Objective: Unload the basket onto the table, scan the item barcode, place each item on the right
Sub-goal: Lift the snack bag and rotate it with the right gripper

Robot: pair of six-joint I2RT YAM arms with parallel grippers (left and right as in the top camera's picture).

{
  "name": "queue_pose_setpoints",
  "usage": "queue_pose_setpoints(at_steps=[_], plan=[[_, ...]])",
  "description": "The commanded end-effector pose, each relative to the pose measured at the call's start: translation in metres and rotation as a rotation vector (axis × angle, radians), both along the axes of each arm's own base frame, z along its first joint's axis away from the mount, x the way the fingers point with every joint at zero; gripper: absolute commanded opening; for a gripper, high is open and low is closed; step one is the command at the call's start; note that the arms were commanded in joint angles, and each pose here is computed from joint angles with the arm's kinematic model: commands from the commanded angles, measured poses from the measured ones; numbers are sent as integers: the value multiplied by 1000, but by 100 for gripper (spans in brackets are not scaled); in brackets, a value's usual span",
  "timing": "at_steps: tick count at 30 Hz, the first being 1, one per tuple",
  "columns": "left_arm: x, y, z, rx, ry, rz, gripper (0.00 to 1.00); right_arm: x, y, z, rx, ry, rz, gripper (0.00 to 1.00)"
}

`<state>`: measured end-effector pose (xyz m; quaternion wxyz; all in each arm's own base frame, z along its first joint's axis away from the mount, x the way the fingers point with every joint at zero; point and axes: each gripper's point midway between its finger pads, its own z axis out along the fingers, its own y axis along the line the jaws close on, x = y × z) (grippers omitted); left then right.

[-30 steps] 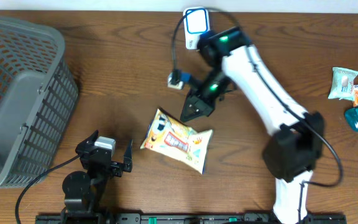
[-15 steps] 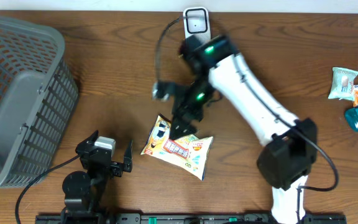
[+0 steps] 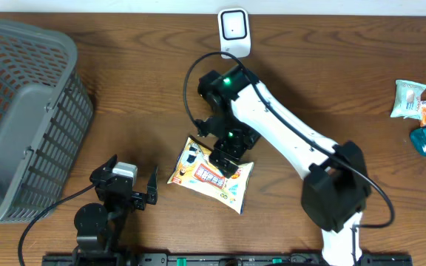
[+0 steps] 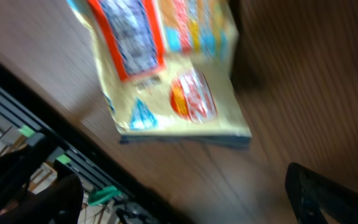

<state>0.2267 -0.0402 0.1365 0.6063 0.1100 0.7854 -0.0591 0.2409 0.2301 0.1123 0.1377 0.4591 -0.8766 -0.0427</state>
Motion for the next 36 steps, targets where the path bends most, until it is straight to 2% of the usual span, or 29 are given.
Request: queue_pose_setpoints(at_steps=[1,7,11,15,21,26,36], plan=[[-2,-1,-11,13,29,-12,98,-2,-23,39,-20,-170,-95,99],[-2,-1,-11,13,29,-12,98,-17,-32,59,207,-395,-194,99],[-2,-1,-11,13,29,-12,98,-14,3,43,531,-514,-185,99],[-2,-1,-11,13,29,-12,98,-13,31,22,722,-528,-111,99],[-2,-1,-11,13,29,-12,98,-23,47,-29,650,-441,-10,93],[-2,-1,-11,13,29,-12,98,-40,68,-52,633,-398,63,93],[-2,-1,-11,13,29,-12,98,-33,58,-123,308,-546,167,86]])
